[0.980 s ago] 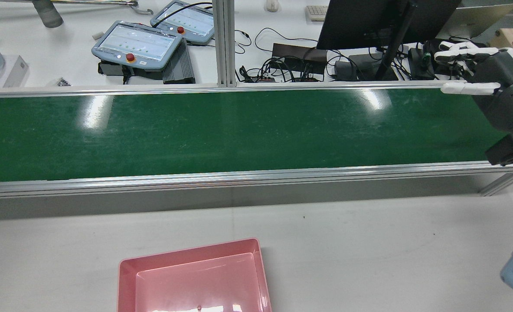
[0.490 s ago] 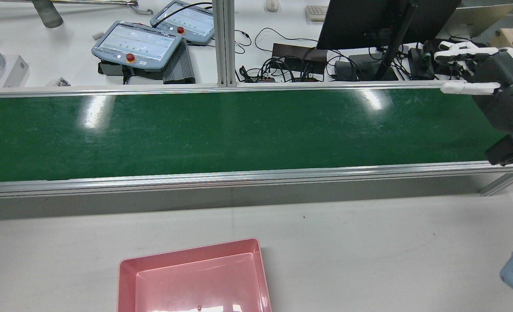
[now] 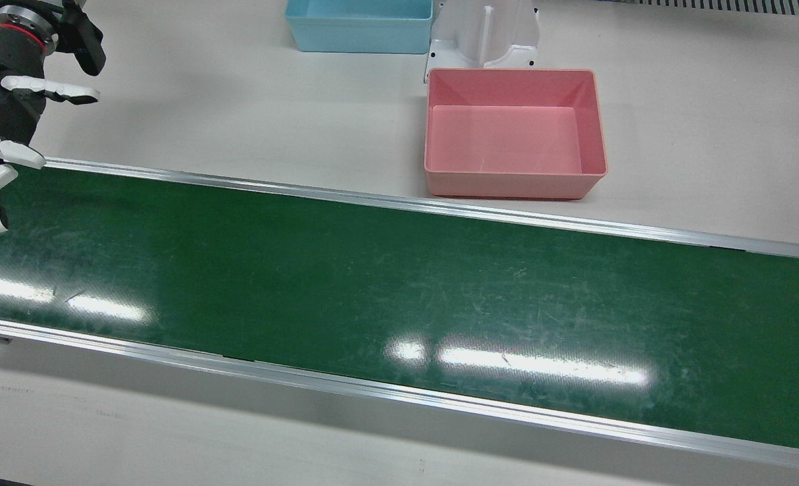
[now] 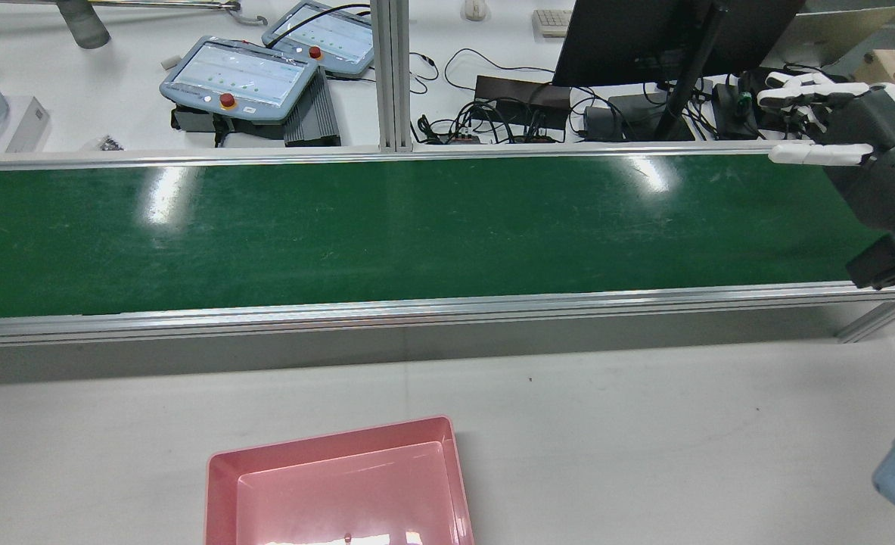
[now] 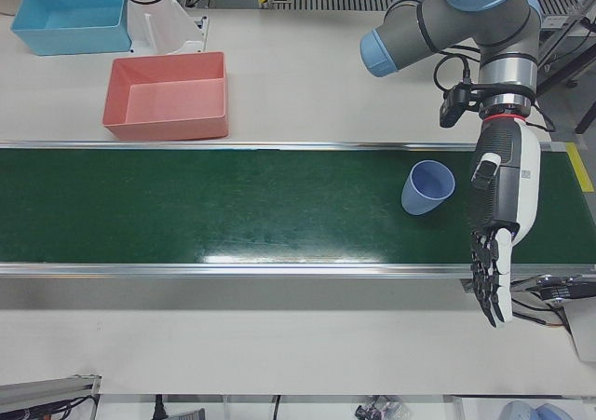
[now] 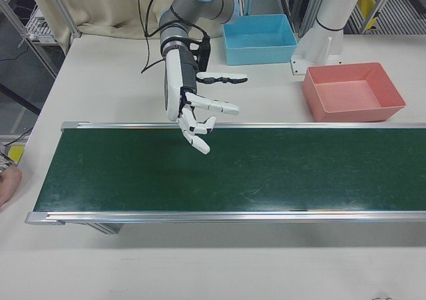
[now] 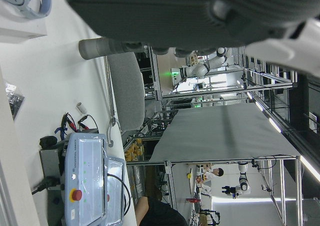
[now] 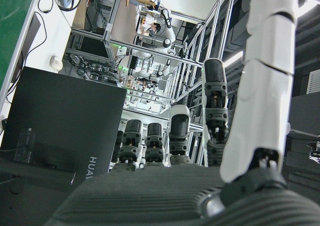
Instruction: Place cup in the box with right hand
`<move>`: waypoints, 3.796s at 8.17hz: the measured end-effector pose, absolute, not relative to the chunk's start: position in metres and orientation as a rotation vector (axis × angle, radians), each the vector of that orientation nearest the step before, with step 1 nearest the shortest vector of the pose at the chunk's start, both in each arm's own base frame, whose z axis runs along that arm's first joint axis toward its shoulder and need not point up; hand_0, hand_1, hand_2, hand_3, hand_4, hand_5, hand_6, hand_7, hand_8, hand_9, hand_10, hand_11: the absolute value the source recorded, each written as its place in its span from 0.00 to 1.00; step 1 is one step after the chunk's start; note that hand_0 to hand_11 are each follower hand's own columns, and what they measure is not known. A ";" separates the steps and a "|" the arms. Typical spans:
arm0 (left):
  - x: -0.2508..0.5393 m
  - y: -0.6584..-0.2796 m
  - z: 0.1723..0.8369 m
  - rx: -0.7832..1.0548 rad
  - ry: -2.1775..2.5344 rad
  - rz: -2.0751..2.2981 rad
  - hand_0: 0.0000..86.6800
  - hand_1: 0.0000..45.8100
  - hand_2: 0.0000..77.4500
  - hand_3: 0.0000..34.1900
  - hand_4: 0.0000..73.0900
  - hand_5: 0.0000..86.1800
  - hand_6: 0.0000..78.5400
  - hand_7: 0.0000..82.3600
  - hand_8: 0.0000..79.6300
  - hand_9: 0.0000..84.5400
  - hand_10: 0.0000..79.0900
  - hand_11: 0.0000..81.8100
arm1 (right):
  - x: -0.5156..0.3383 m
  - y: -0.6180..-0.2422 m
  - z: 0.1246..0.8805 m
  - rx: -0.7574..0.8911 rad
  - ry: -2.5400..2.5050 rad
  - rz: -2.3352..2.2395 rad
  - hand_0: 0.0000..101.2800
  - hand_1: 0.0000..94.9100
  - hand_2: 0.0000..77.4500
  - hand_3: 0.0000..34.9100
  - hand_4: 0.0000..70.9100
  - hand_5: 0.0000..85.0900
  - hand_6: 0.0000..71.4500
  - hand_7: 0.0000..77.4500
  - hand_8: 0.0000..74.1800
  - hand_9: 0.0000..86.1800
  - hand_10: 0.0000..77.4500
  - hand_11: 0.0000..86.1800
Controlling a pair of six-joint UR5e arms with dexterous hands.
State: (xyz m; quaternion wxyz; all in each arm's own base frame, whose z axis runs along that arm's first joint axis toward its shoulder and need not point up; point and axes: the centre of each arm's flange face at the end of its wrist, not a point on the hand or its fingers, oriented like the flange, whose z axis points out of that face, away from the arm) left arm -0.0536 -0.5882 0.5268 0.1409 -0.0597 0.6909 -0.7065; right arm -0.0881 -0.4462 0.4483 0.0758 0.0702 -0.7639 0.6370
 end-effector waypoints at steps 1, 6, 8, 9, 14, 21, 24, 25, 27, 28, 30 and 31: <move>-0.054 -0.588 0.527 -0.172 1.995 -2.040 0.00 0.01 0.01 0.00 0.00 0.00 0.00 0.00 0.00 0.01 0.00 0.00 | -0.088 -0.446 0.448 0.211 -2.290 1.910 0.58 0.20 0.07 0.00 0.62 0.08 0.25 0.90 0.10 0.26 0.16 0.23; -0.054 -0.588 0.527 -0.172 1.994 -2.041 0.00 0.01 0.01 0.00 0.00 0.00 0.00 0.00 0.00 0.01 0.00 0.00 | -0.088 -0.446 0.448 0.211 -2.290 1.910 0.57 0.20 0.07 0.00 0.62 0.08 0.25 0.90 0.10 0.27 0.16 0.23; -0.054 -0.588 0.527 -0.172 1.994 -2.040 0.00 0.01 0.01 0.00 0.00 0.00 0.00 0.00 0.00 0.01 0.00 0.00 | -0.088 -0.446 0.448 0.211 -2.290 1.910 0.57 0.20 0.07 0.00 0.62 0.08 0.25 0.90 0.10 0.27 0.16 0.23; -0.054 -0.588 0.527 -0.172 1.994 -2.040 0.00 0.01 0.01 0.00 0.00 0.00 0.00 0.00 0.00 0.01 0.00 0.00 | -0.088 -0.446 0.449 0.211 -2.290 1.911 0.57 0.20 0.07 0.00 0.62 0.08 0.24 0.90 0.10 0.26 0.16 0.23; -0.054 -0.588 0.527 -0.172 1.994 -2.041 0.00 0.01 0.01 0.00 0.00 0.00 0.00 0.00 0.00 0.01 0.00 0.00 | -0.088 -0.446 0.448 0.211 -2.291 1.910 0.57 0.20 0.07 0.00 0.62 0.08 0.25 0.90 0.10 0.27 0.16 0.23; -0.054 -0.588 0.527 -0.172 1.995 -2.040 0.00 0.01 0.01 0.00 0.00 0.00 0.00 0.00 0.00 0.01 0.00 0.00 | -0.088 -0.446 0.448 0.210 -2.292 1.910 0.57 0.18 0.08 0.00 0.62 0.08 0.25 0.90 0.10 0.26 0.16 0.23; -0.054 -0.588 0.527 -0.172 1.995 -2.040 0.00 0.01 0.01 0.00 0.00 0.00 0.00 0.00 0.00 0.01 0.00 0.00 | -0.088 -0.446 0.448 0.212 -2.291 1.911 0.57 0.20 0.08 0.00 0.62 0.08 0.25 0.90 0.10 0.27 0.16 0.23; -0.054 -0.588 0.527 -0.172 1.995 -2.040 0.00 0.01 0.01 0.00 0.00 0.00 0.00 0.00 0.00 0.01 0.00 0.00 | -0.087 -0.446 0.448 0.212 -2.291 1.910 0.57 0.20 0.08 0.00 0.62 0.08 0.25 0.90 0.10 0.27 0.16 0.23; -0.054 -0.588 0.527 -0.172 1.995 -2.041 0.00 0.01 0.01 0.00 0.00 0.00 0.00 0.00 0.00 0.01 0.00 0.00 | -0.087 -0.446 0.448 0.212 -2.292 1.910 0.58 0.20 0.06 0.00 0.62 0.08 0.24 0.90 0.10 0.26 0.16 0.23; -0.054 -0.588 0.527 -0.172 1.994 -2.041 0.00 0.01 0.01 0.00 0.00 0.00 0.00 0.00 0.00 0.01 0.00 0.00 | -0.087 -0.446 0.448 0.212 -2.292 1.910 0.58 0.20 0.06 0.00 0.62 0.08 0.24 0.90 0.10 0.26 0.16 0.23; -0.054 -0.588 0.527 -0.172 1.994 -2.041 0.00 0.01 0.01 0.00 0.00 0.00 0.00 0.00 0.00 0.01 0.00 0.00 | -0.087 -0.446 0.448 0.212 -2.292 1.910 0.57 0.20 0.06 0.00 0.62 0.08 0.24 0.90 0.10 0.26 0.15 0.23; -0.054 -0.588 0.527 -0.172 1.995 -2.040 0.00 0.01 0.01 0.00 0.00 0.00 0.00 0.00 0.00 0.01 0.00 0.00 | -0.087 -0.446 0.448 0.211 -2.292 1.910 0.58 0.20 0.06 0.00 0.62 0.08 0.25 0.90 0.10 0.26 0.16 0.23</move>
